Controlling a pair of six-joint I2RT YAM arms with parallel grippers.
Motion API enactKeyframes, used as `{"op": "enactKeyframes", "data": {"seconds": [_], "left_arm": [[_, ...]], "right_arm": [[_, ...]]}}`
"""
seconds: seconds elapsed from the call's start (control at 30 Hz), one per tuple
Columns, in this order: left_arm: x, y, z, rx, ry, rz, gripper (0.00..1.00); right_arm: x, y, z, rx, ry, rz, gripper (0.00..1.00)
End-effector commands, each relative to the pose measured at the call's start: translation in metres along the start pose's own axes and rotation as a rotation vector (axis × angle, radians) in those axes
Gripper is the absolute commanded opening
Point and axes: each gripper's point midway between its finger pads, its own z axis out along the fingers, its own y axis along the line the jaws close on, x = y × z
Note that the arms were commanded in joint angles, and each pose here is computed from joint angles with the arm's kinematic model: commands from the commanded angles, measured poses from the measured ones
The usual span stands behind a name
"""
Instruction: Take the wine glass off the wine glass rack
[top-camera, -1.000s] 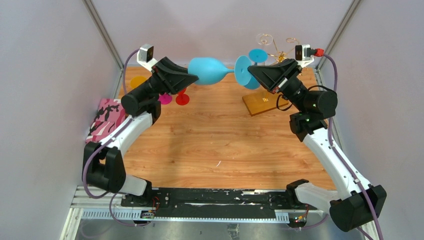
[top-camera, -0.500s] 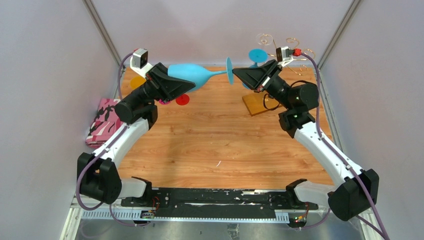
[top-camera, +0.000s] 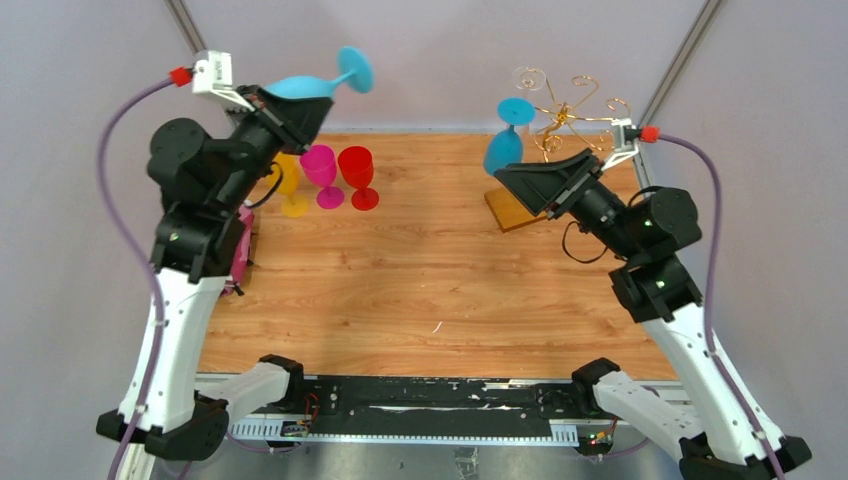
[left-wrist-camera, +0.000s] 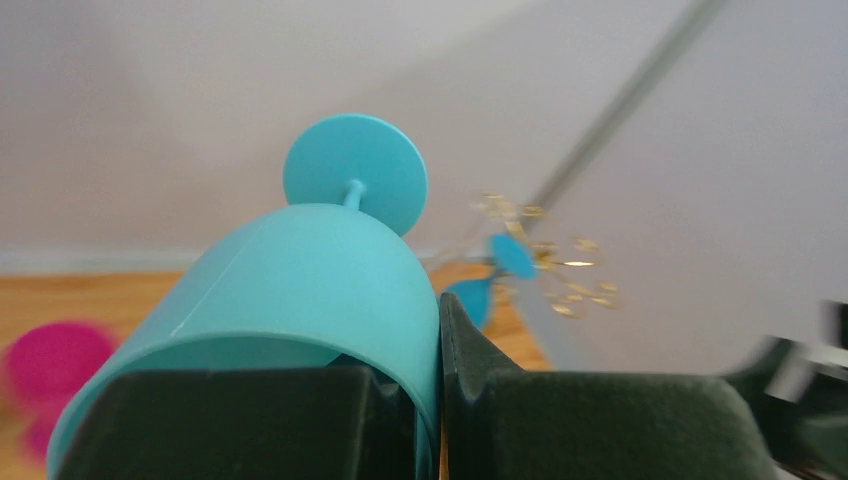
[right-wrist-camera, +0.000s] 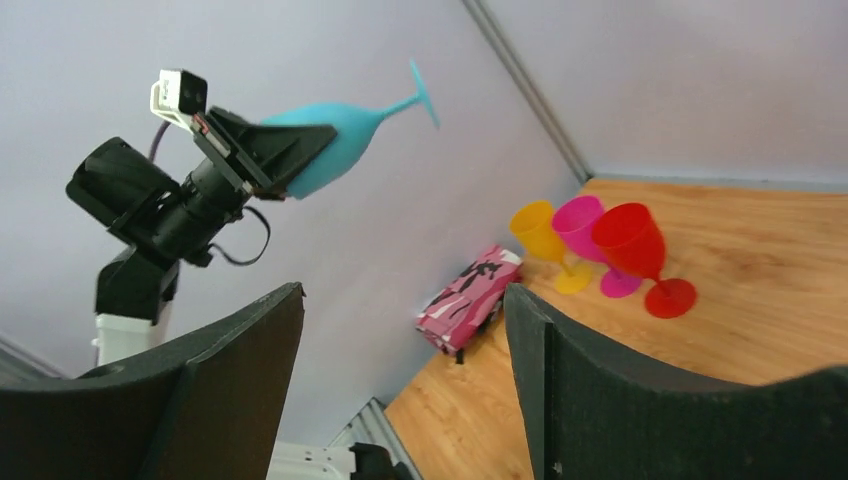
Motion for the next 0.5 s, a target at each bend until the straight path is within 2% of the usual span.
{"op": "enactKeyframes", "data": {"seconds": [0.0,0.27,0.47], "left_arm": [[0.104,0.135,-0.064,-0.618,0.474,0.229,0.00],[0.230,0.175,-0.094,-0.676,0.849,0.144,0.00],[0.267,0.212,-0.091,-0.741,0.942,0.116,0.00]], "right_arm": [[-0.004,-0.035,-0.015,0.223,0.032,-0.162,0.78],[0.001,-0.053,-0.015,0.291,0.070,-0.188,0.77],[0.011,-0.060,-0.012,0.297,0.104,-0.172,0.73]]}}
